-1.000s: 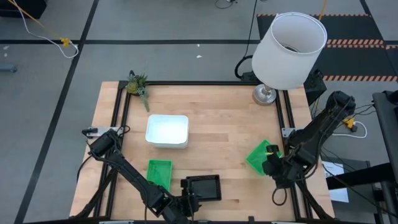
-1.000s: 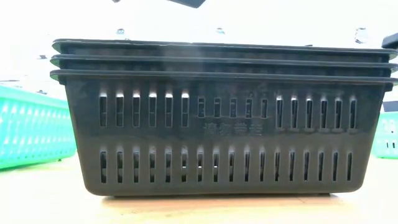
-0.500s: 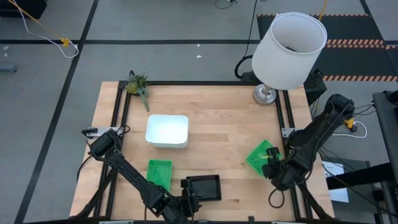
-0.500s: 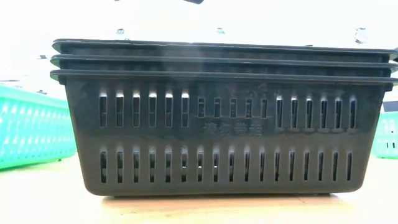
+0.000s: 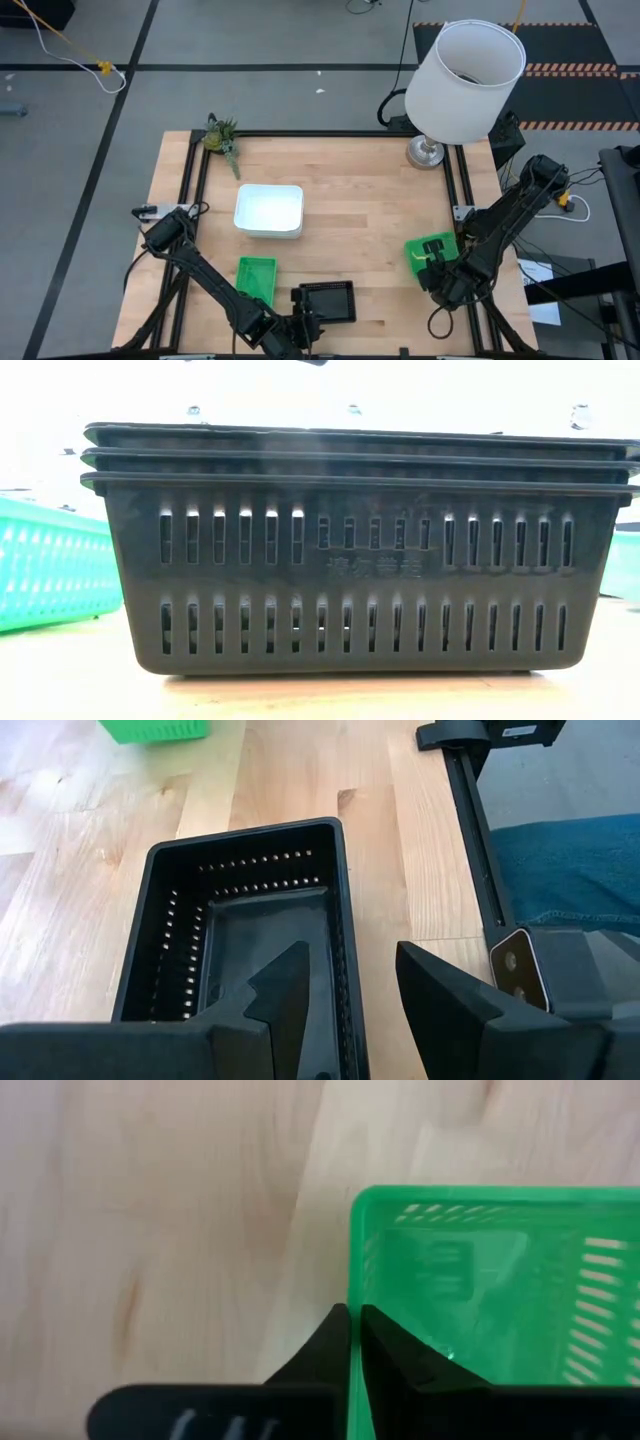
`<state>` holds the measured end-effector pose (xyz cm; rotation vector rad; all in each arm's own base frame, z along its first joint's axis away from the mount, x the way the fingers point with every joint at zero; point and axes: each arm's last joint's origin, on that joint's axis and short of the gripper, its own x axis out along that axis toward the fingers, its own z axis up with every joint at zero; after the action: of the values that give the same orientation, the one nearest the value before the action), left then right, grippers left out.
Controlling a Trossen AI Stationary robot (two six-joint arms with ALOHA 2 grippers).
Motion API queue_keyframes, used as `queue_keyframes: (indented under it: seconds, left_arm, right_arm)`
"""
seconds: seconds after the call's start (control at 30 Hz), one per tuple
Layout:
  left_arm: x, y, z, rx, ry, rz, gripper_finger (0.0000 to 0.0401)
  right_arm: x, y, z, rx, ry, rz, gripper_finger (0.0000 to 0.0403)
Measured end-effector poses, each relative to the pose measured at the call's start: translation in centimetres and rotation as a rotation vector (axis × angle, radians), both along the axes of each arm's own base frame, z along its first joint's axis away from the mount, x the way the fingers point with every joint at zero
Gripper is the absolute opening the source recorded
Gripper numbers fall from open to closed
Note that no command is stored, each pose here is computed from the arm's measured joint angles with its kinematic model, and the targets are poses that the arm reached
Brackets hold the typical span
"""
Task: Stack baskets by color
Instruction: Stack the right green bin into the stacked left green bins
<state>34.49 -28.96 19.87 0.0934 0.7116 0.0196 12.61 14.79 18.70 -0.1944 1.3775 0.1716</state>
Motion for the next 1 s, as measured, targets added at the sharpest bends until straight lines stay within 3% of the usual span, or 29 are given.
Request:
queue_keyframes:
  seconds: [0.4, 0.77, 1.0]
  left_arm:
    - [0.2, -0.2, 0.2, 0.022, -0.029, -0.033, 0.0154]
    - [1.0, -0.6, 2.2, 0.096, -0.112, -0.106, 0.0154]
    - [4.0, 1.1, 5.9, 0.182, -0.185, -0.198, 0.0158]
  right_arm:
    - [2.1, 2.0, 0.9, 0.082, -0.314, 0.209, 0.0003]
    - [2.4, 2.3, 1.1, 0.091, -0.354, 0.278, 0.0001]
    - [2.4, 2.4, 1.2, 0.078, -0.358, 0.325, 0.0001]
